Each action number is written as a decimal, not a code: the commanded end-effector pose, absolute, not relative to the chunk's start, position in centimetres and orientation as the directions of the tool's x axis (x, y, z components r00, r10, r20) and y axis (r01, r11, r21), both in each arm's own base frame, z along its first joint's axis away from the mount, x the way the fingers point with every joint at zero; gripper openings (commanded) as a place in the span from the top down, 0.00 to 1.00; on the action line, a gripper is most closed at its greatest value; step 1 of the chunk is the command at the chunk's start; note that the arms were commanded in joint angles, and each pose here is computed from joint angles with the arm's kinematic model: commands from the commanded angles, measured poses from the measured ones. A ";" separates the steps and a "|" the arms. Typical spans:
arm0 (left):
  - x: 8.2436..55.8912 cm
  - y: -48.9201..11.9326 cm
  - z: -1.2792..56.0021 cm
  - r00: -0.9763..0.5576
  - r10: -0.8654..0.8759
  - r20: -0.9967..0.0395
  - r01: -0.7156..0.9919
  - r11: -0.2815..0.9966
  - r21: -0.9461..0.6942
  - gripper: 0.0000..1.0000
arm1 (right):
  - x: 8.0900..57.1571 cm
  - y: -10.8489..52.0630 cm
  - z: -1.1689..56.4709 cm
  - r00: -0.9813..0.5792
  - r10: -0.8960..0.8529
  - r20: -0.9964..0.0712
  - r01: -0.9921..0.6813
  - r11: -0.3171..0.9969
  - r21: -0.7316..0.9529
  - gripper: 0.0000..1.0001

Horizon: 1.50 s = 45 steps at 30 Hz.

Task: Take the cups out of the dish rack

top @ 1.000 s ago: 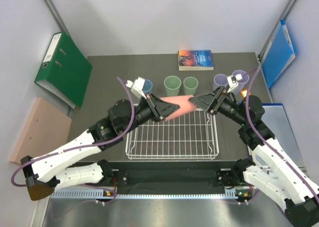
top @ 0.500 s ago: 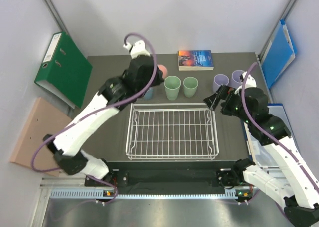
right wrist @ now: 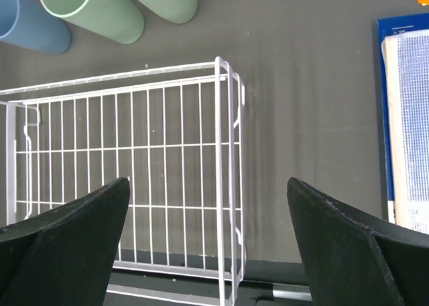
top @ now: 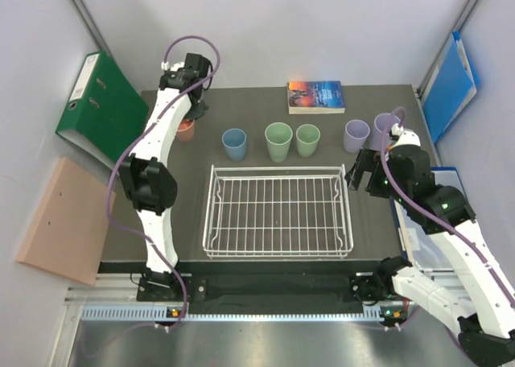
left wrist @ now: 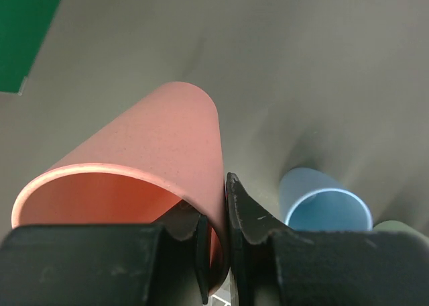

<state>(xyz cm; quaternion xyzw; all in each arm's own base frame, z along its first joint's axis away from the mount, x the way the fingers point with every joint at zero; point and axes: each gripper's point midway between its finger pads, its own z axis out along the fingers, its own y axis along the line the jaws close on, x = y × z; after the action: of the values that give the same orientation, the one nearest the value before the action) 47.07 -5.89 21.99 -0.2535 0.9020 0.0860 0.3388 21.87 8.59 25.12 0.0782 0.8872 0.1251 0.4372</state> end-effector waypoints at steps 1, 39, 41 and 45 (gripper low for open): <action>48.0 -8.3 22.5 -0.688 -0.395 -0.609 -0.430 0.898 -0.097 1.00 | 22.0 7.9 26.0 -0.586 0.232 -0.776 0.039 0.965 0.259 0.00; 47.0 -11.2 11.3 -0.819 -0.412 -0.399 -0.401 0.909 -0.114 0.75 | 23.7 8.8 23.3 -0.639 0.187 -0.746 0.031 0.976 0.218 0.00; 47.1 -11.1 11.9 -0.813 -0.411 -0.413 -0.402 0.909 -0.112 0.65 | 23.8 8.9 23.1 -0.642 0.184 -0.745 0.030 0.976 0.216 0.00; 47.4 -10.9 13.2 -0.802 -0.413 -0.432 -0.406 0.907 -0.115 0.43 | 23.9 9.1 23.1 -0.640 0.175 -0.748 0.017 0.976 0.215 0.01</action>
<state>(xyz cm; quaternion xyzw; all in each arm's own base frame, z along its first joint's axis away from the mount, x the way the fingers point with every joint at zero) 46.68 -11.42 10.78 -0.2110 0.9569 -0.0110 0.1994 23.21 8.71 22.39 0.0634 0.9087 0.0879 0.4032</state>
